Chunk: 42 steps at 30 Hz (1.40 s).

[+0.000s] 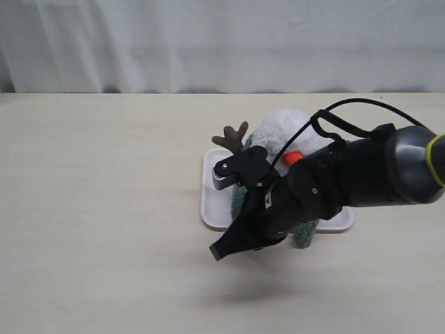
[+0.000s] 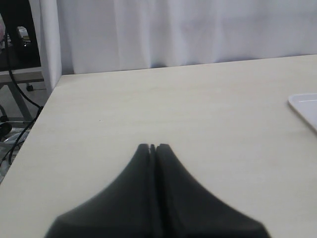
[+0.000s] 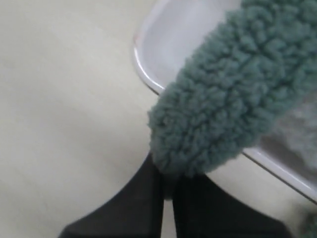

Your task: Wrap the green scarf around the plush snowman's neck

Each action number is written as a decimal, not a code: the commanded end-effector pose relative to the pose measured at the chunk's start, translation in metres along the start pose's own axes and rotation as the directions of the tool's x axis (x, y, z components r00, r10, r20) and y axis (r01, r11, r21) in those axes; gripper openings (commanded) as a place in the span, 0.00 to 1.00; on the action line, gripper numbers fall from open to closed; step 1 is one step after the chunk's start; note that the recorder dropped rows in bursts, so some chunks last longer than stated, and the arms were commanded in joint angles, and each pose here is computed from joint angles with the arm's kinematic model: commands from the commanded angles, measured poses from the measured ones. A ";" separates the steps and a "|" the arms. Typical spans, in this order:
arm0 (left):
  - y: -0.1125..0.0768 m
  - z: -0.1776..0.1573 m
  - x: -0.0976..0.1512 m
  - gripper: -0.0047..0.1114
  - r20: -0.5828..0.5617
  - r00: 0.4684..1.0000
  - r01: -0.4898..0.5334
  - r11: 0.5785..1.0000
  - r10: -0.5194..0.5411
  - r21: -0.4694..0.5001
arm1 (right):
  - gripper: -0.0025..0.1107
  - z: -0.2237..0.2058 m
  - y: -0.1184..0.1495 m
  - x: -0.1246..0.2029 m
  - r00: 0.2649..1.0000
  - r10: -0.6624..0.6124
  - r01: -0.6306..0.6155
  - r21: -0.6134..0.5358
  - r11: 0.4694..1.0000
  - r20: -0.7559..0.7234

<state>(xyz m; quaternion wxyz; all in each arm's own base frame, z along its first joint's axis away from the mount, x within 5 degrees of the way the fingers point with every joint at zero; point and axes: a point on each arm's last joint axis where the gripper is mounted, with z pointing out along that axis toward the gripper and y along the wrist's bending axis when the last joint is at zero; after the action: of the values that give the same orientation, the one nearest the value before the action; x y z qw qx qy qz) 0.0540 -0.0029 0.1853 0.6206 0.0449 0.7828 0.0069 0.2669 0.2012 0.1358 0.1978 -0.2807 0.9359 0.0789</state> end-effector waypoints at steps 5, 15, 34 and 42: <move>0.000 0.000 0.000 0.04 0.010 1.000 0.009 1.000 -0.009 -0.005 | 0.06 -0.005 -0.019 0.006 0.995 -0.024 0.042 0.198 0.979 -0.096; 0.000 0.000 0.000 0.04 0.010 1.000 0.009 1.000 -0.009 -0.005 | 0.06 0.005 -0.027 0.007 0.997 0.044 -0.023 0.286 0.958 -0.067; 0.000 0.000 0.000 0.04 0.010 1.000 0.009 1.000 -0.009 -0.005 | 0.07 0.010 -0.025 0.009 0.995 0.051 -0.027 0.276 0.961 -0.083; 0.000 0.000 0.000 0.04 0.010 1.000 0.009 1.000 -0.009 -0.005 | 0.41 -0.021 -0.018 0.003 0.994 0.101 -0.089 0.200 0.976 -0.051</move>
<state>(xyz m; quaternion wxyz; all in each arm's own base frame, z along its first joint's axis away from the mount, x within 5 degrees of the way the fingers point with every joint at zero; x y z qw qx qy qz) 0.0540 -0.0029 0.1853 0.6206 0.0449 0.7828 0.0069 0.2715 0.1804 0.1425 0.1966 -0.2239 0.9542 -0.0256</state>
